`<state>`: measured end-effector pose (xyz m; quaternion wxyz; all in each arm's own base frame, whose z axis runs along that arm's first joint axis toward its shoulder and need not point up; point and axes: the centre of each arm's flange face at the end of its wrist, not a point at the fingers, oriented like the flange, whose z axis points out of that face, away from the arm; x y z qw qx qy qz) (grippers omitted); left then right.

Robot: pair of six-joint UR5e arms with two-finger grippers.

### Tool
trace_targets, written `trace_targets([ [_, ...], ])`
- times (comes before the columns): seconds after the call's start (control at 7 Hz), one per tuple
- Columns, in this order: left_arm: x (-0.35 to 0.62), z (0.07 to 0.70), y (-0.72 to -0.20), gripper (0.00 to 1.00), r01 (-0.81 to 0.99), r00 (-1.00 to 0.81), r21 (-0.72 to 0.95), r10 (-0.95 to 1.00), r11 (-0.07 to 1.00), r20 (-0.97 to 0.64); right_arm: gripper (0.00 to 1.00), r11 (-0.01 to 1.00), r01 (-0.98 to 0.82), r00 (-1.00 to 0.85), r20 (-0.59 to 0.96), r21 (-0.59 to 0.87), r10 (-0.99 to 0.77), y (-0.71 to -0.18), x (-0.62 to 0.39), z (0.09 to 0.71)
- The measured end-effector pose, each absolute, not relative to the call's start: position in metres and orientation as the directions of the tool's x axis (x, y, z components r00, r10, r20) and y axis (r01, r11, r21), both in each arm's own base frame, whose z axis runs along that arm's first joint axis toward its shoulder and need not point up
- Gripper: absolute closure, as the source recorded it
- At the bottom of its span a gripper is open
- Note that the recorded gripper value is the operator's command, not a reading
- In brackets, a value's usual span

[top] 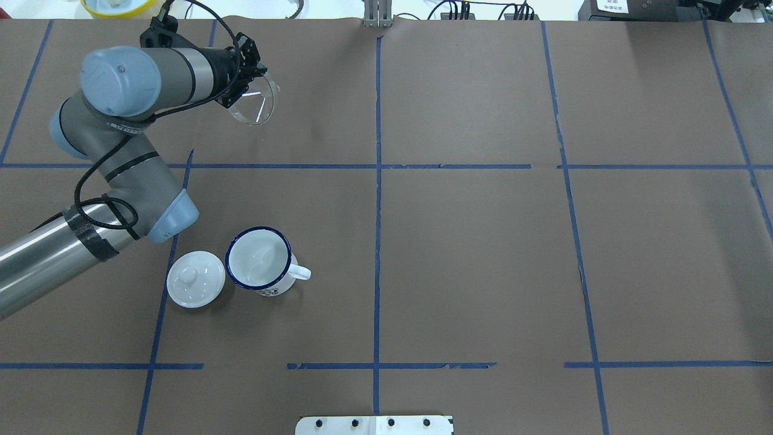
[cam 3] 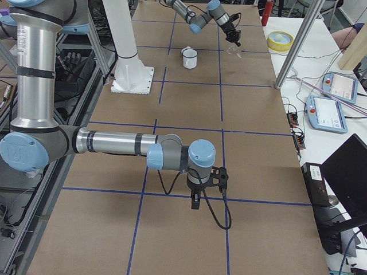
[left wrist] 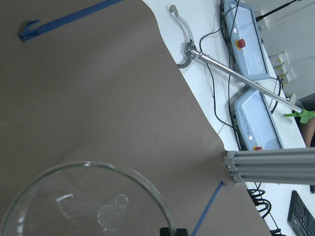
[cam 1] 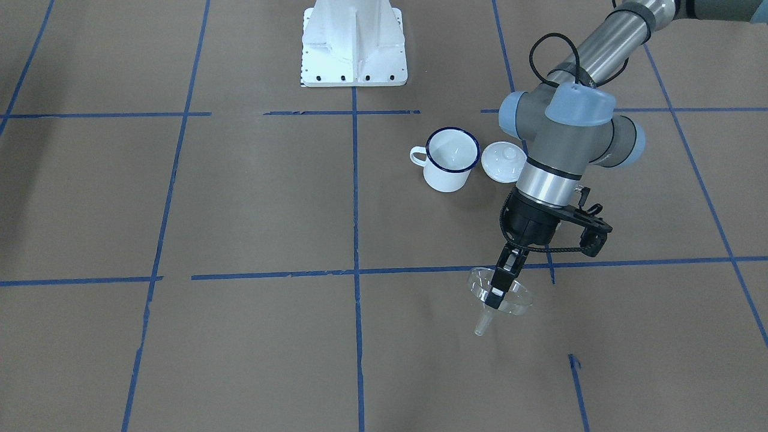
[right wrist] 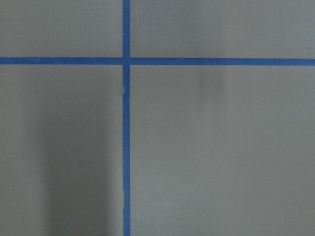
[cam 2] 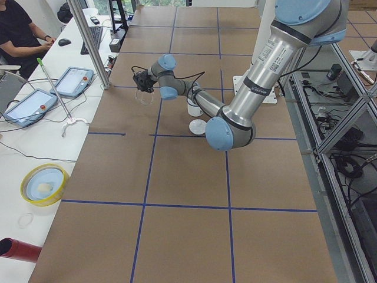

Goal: Remove funnel from cup
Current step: 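Carry the funnel farther from the robot and set it on the table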

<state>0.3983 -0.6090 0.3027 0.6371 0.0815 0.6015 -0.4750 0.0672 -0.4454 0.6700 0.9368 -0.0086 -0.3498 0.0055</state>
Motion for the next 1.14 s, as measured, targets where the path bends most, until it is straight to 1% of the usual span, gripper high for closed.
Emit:
trace_targets([
  [0.43,0.411,0.337,-0.599,1.00,0.688,-0.248,-0.502,-0.479,0.525,-0.842,0.00,1.000,-0.004,0.755,0.655,-0.020,0.017,-0.445,0.067,0.670],
  [0.86,0.431,0.354,-0.592,1.00,0.691,-0.242,-0.500,-0.485,0.523,-0.841,0.00,1.000,-0.004,0.755,0.655,-0.021,0.017,-0.445,0.067,0.671],
  [1.0,0.438,0.359,-0.589,0.94,0.689,-0.230,-0.498,-0.492,0.526,-0.839,0.00,1.000,-0.004,0.755,0.655,-0.021,0.017,-0.445,0.067,0.670],
  [1.14,0.443,0.361,-0.586,0.56,0.687,-0.226,-0.497,-0.494,0.530,-0.839,0.00,1.000,-0.004,0.755,0.655,-0.021,0.017,-0.445,0.067,0.670],
])
